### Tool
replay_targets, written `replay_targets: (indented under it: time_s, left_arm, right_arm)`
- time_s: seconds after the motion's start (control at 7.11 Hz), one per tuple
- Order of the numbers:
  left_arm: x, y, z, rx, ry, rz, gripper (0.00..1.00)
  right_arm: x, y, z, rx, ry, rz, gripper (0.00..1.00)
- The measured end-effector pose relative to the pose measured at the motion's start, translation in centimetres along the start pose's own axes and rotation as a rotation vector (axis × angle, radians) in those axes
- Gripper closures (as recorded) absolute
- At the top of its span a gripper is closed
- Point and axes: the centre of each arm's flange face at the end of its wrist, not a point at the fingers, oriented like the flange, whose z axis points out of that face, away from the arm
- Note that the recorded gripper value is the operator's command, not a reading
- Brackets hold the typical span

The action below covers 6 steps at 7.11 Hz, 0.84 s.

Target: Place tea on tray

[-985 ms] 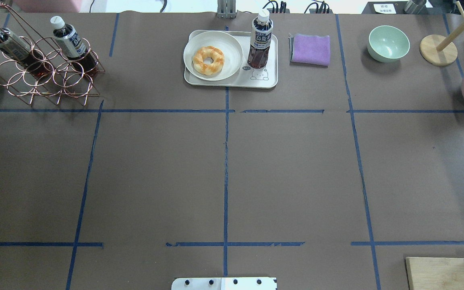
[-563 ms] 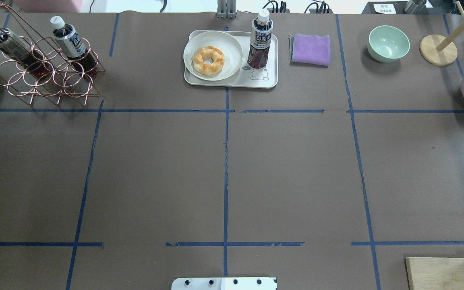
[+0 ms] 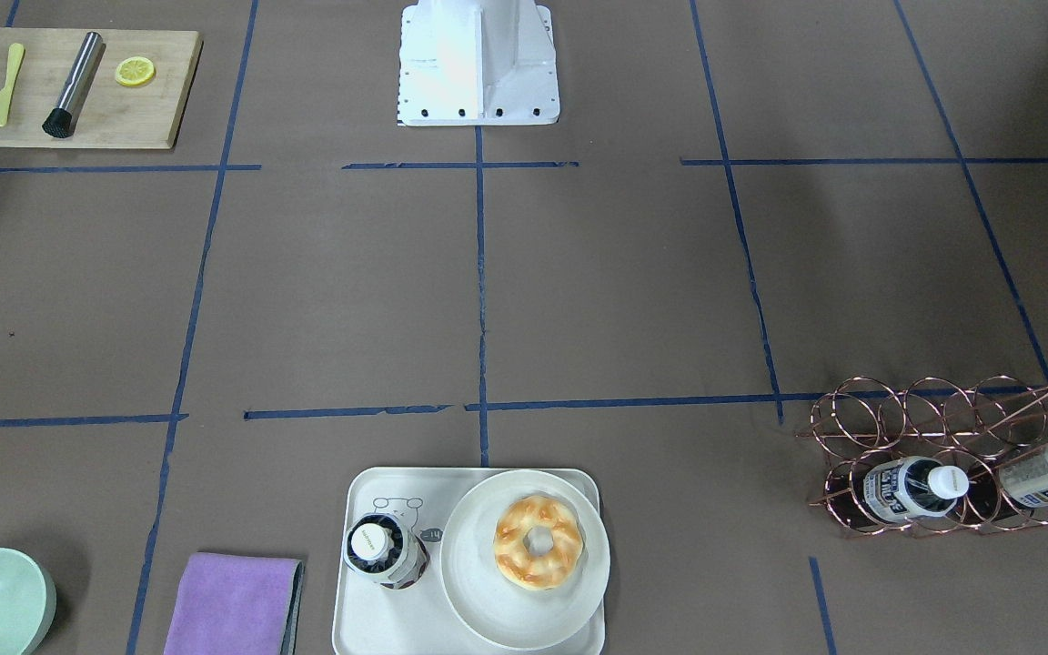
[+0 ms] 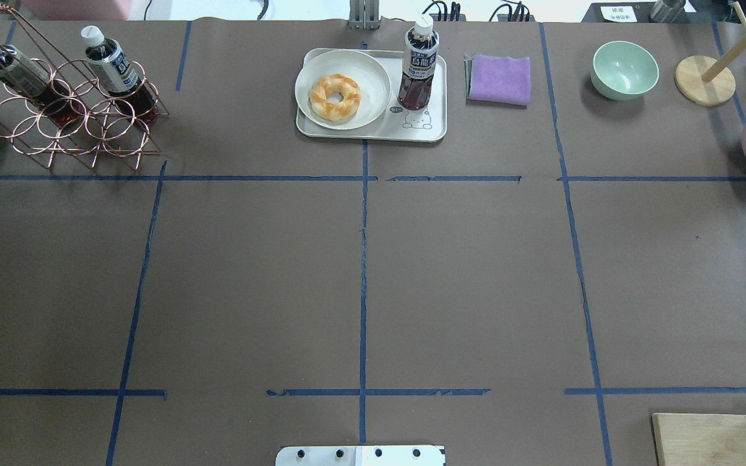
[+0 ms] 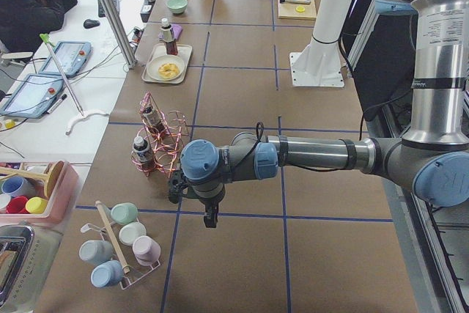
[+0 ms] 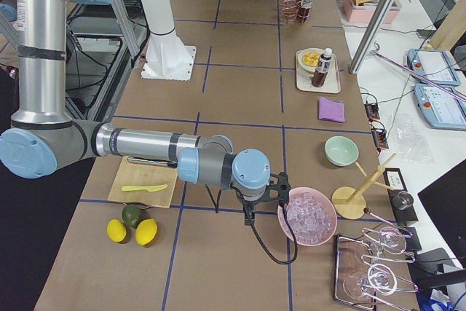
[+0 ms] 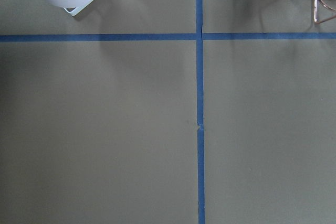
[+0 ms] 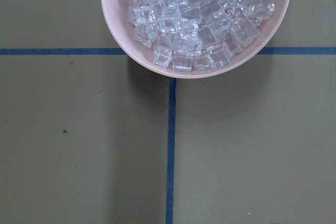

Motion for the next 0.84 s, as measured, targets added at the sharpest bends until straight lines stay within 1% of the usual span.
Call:
replay_targets:
  time_s: [0.84]
  left_arm:
    - [0.09,-0.26,-0.12,0.003,-0.002,0.005,0.00]
  right_arm:
    - [-0.09,-0.14,-0.18,0.004,0.006,0.004,0.00]
